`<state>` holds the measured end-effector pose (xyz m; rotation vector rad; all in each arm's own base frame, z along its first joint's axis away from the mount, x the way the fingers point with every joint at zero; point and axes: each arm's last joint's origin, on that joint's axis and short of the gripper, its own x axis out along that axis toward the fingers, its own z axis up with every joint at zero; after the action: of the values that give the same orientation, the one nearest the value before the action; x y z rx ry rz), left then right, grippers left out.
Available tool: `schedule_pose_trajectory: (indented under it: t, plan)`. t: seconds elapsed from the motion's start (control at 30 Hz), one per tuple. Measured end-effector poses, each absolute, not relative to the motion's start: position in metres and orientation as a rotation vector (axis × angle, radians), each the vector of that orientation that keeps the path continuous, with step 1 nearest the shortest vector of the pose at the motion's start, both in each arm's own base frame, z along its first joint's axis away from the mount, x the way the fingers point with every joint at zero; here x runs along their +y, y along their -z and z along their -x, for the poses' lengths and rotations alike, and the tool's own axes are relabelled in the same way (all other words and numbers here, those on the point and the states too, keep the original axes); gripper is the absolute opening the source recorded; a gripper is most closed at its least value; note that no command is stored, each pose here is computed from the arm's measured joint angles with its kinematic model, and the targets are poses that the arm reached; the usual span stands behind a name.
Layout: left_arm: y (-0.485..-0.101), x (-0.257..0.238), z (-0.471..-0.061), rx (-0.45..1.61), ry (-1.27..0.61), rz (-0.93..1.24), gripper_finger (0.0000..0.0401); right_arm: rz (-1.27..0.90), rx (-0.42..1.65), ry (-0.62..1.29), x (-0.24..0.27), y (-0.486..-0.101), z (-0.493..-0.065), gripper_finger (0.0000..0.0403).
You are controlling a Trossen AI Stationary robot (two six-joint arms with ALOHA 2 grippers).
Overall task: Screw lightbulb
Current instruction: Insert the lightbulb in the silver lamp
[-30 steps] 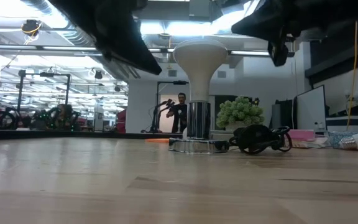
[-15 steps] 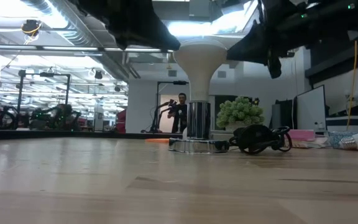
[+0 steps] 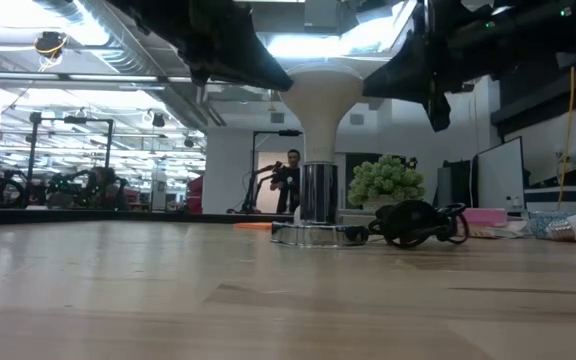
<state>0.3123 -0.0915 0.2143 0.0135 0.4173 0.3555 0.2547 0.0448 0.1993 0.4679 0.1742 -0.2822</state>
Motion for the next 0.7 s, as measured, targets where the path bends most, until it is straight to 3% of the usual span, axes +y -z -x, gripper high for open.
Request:
schedule_pose_trajectory:
  t: [0.7]
  plan:
    - [-0.2104,-0.0862,-0.3089,0.437,-0.482,-0.057,0.0001,-0.606,0.204,0.179,0.0538,-0.1957,-0.2559,0.0005]
